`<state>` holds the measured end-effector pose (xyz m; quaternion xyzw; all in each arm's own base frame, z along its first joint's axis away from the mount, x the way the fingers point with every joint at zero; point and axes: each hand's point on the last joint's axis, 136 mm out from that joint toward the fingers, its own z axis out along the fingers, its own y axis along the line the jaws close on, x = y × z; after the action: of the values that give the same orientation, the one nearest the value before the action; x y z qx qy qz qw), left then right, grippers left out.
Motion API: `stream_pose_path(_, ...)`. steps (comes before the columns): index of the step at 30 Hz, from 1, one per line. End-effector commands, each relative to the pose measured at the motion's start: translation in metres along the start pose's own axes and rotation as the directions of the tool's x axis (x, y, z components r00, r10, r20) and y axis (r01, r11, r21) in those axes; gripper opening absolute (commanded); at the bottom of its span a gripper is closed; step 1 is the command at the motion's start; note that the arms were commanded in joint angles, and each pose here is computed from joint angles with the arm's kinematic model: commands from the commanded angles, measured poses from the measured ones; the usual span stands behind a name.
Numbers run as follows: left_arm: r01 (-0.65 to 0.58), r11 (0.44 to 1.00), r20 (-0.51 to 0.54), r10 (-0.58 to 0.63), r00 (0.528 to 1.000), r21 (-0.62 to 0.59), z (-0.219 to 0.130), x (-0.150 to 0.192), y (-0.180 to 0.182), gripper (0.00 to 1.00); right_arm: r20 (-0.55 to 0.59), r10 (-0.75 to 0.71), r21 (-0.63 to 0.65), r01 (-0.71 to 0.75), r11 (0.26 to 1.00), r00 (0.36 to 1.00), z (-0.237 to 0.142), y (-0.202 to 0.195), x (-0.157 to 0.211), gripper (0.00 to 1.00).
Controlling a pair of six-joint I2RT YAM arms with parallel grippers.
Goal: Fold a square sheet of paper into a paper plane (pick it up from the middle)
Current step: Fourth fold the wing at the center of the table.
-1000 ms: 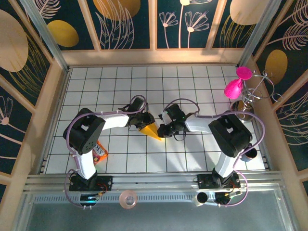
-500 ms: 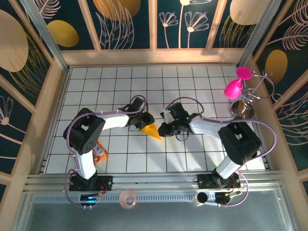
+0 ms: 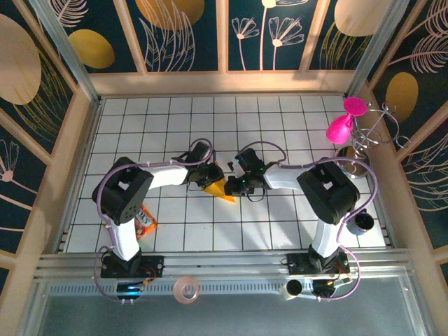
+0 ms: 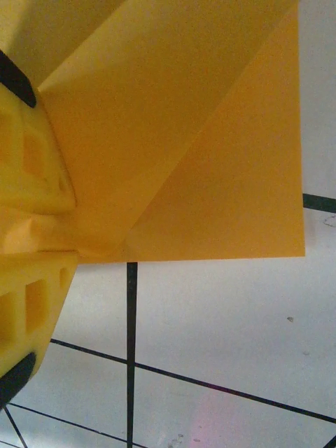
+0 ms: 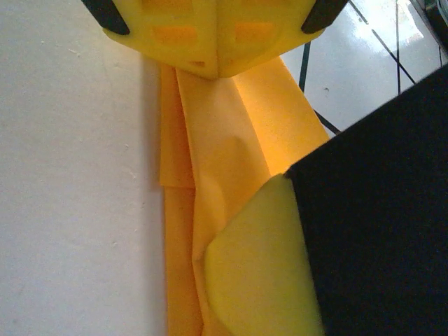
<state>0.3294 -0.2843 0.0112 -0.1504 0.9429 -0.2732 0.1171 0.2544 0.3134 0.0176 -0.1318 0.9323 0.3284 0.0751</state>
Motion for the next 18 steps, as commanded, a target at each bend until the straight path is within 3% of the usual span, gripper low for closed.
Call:
stream_pose_path(1,0.056,0.954,-0.028,-0.067,0.997,-0.295,0.015,0.019,0.086,0.22,-0.032,0.037,0.083,-0.034,0.996,0.999,0.006,-0.020,0.014,0.00)
stream_pose_path(12,0.054,0.946,-0.019,-0.064,0.998,-0.321,0.014,0.019,0.092,0.21,-0.158,0.030,0.084,-0.017,0.996,0.987,-0.021,-0.032,0.081,0.00)
stream_pose_path(15,0.053,0.948,-0.020,-0.062,0.998,-0.313,0.014,0.019,0.090,0.21,-0.163,0.035,0.103,-0.019,0.995,0.986,-0.028,-0.035,0.087,0.00)
stream_pose_path(18,0.048,0.956,-0.018,-0.055,0.998,-0.291,0.013,0.017,0.085,0.21,-0.098,0.001,0.099,0.008,0.995,0.995,-0.039,-0.025,0.066,0.00)
